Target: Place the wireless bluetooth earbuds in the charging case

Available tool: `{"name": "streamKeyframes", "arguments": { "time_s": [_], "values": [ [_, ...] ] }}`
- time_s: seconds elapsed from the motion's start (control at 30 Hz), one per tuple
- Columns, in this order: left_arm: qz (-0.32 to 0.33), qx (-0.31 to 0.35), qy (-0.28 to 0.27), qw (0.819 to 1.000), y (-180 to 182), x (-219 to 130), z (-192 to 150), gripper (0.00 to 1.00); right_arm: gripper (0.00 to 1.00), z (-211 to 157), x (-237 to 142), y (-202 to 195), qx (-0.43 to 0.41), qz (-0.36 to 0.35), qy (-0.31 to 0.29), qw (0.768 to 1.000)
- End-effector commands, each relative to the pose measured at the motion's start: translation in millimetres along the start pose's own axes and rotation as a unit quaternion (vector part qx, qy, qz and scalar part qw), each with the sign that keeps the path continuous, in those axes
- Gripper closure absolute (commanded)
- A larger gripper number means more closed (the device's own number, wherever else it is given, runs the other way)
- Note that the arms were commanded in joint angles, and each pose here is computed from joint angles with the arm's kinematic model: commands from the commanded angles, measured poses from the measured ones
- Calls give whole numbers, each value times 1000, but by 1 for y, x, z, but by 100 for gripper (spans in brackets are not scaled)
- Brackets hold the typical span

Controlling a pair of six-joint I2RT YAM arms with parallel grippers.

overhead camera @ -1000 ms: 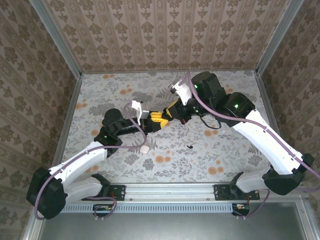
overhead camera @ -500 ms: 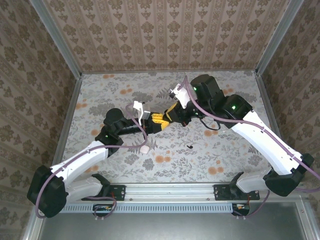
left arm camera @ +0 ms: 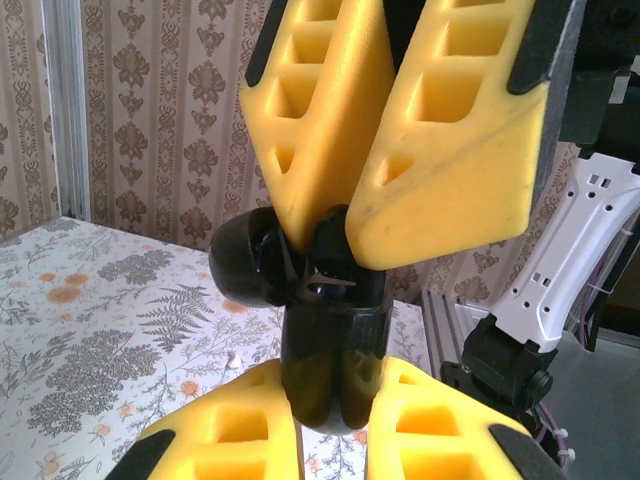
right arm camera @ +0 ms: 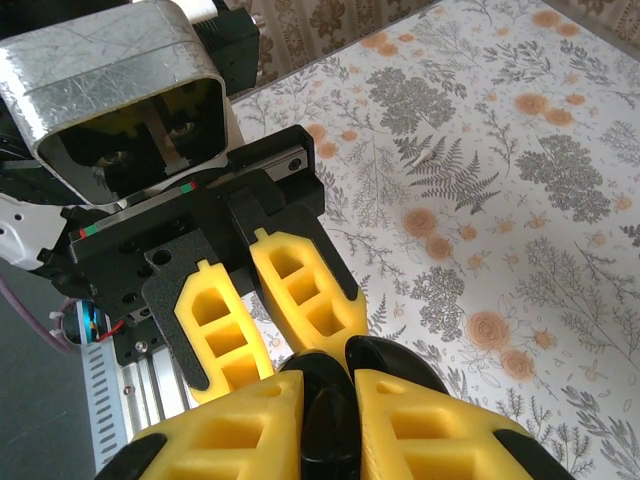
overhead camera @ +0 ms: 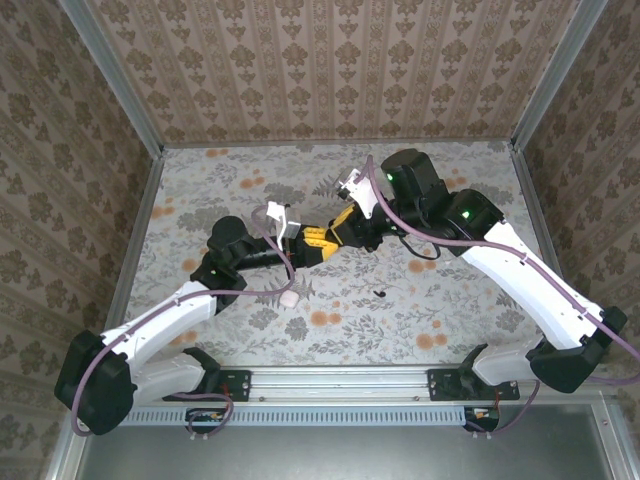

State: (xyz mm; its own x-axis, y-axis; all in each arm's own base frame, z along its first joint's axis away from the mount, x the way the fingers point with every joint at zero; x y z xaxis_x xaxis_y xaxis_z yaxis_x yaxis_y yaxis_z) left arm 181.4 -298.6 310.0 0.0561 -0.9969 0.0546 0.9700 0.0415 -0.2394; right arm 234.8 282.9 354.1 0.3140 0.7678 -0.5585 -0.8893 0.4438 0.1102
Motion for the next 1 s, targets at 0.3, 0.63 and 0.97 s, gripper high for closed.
{"name": "streamKeyframes", "arguments": {
  "time_s": [0.3, 0.63, 0.97],
  "values": [
    [-3, 26, -30, 999, -5, 0, 23, 100, 71, 1, 11, 17, 9, 56, -1, 998],
    [2, 25, -30, 999, -3, 1, 21, 100, 53, 16, -4, 0, 54, -1, -22, 998],
    [8, 23, -30, 999, -1, 1, 20, 100, 48, 36, -18, -7, 128, -8, -50, 991]
  ]
}}
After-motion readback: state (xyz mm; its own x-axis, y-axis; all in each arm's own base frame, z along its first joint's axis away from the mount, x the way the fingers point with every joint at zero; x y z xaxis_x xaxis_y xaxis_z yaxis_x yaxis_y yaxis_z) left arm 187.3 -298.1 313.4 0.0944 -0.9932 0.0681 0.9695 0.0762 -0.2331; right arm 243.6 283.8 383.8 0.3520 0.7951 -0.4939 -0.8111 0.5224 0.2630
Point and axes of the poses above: each hand's point on the last joint's axis, 136 mm out from that joint toward the fingers, its own x axis out along the fingers, its own y axis along the line the jaws close on, z = x × y, the point moved 1 cm from there along -x, back along the fingers, and after that the axes turned 3 degrees about -x, right-handed, at the moved point
